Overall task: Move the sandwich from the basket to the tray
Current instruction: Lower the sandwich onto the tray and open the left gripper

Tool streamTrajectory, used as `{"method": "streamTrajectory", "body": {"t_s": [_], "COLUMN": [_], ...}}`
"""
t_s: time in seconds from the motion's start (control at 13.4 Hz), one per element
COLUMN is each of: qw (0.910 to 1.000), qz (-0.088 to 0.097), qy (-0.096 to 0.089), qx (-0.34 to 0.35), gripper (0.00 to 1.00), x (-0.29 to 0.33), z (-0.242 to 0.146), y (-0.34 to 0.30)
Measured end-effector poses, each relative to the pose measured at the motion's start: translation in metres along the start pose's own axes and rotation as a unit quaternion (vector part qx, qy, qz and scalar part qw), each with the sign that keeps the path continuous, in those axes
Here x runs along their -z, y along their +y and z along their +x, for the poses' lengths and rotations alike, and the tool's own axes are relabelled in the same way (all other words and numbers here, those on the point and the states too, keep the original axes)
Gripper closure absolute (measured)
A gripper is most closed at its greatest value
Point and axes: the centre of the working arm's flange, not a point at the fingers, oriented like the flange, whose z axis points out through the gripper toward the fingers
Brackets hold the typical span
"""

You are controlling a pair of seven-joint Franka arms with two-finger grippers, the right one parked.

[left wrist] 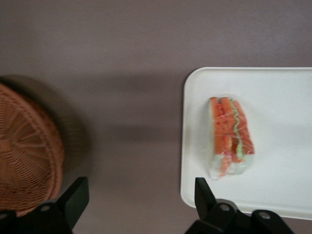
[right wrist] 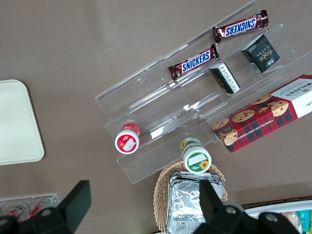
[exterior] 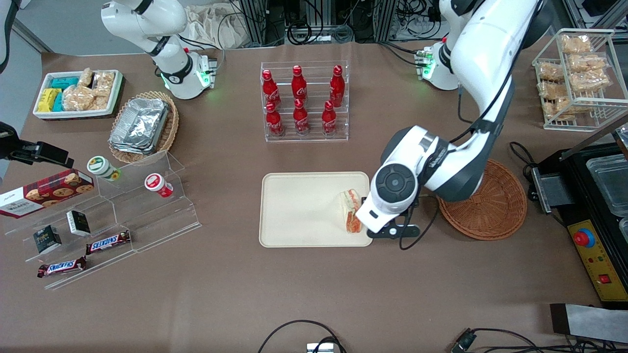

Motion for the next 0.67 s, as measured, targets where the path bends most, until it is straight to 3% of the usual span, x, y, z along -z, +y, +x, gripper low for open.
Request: {"method": "streamTrajectory", "body": {"t_s": [0.15, 0.37, 0.67], "qw": [0.9998, 0.9989, 0.9994], "qz": [-0.005, -0.032, -0.032], "qy": [-0.001, 0.006, 0.012], "qx": [0.020, 0.034, 0.009], "gripper": [0.06, 0.05, 0.04], "x": [0.020, 0.046, 0.058], "z": [-0.018, -0.052, -0.098], "y": [-0.025, -0.097, -0.174]}}
